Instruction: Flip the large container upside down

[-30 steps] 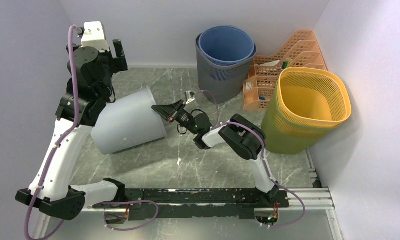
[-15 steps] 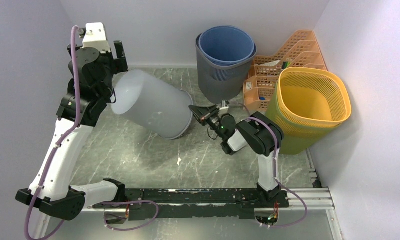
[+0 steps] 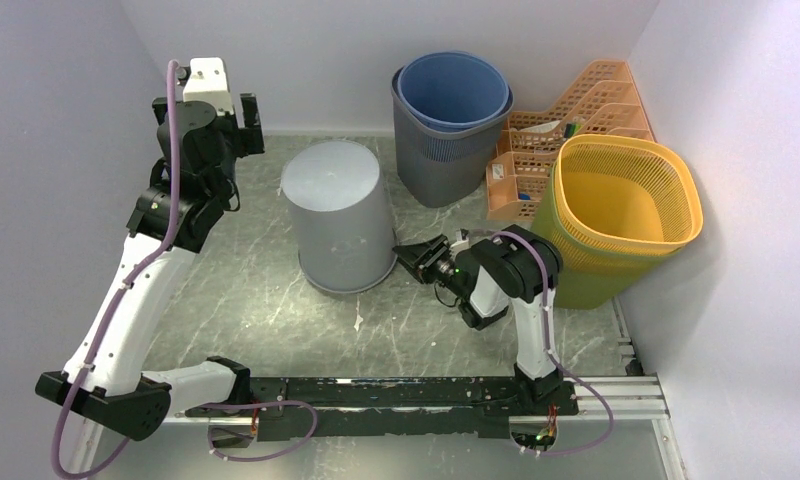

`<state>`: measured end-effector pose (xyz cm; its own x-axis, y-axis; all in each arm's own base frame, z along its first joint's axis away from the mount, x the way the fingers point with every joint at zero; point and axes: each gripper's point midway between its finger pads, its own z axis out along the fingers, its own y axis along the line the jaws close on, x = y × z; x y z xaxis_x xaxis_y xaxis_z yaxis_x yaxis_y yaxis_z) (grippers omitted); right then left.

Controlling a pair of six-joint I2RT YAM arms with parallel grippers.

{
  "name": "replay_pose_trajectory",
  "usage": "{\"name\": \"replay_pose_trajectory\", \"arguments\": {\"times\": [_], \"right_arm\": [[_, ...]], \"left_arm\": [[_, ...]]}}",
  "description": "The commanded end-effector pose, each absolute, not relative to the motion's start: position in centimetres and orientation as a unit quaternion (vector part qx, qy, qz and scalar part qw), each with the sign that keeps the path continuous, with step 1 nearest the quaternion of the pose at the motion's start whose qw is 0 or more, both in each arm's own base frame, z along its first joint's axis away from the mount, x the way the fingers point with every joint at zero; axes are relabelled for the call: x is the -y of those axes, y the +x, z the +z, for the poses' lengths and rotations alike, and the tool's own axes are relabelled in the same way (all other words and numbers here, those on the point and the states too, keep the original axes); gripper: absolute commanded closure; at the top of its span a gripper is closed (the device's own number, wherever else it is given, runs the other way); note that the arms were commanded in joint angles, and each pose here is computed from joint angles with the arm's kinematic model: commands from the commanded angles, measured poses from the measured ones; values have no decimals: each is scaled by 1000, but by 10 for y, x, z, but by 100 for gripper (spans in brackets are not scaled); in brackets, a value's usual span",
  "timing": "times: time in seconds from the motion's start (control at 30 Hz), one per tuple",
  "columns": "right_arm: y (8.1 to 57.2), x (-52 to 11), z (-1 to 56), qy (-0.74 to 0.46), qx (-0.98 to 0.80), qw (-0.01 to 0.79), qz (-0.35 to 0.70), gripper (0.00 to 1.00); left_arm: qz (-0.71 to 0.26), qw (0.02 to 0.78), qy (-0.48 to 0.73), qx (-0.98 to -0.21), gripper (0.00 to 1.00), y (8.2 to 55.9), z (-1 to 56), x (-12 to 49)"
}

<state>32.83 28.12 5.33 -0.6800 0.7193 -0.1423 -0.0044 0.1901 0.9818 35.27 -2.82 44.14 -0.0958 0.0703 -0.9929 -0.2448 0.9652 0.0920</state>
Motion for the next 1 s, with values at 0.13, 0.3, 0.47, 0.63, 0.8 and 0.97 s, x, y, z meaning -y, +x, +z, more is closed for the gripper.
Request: {"name": "replay_pose_trajectory", "arguments": {"times": [0.13,0.3,0.47,0.63,0.8,0.97], "right_arm": [[329,-253,98,197,-649,389,623,46],[326,-239,89,206,-661,389,608,45],[326,-232,86,200,-677,392,590,39],[333,-234,85,177,-708,401,553,38],[342,-233,82,151,-755,407,492,38],[349,-230,83,78,-834,441,323,38]], "left_arm": [[97,678,-60,-726,1,356,442,34],[90,678,-56,-728,1,359,438,38],[78,674,-48,-733,1,363,431,44],[66,669,-41,-739,1,371,427,52],[59,662,-29,-747,1,375,418,58],[35,652,10,-757,1,379,416,74]]}}
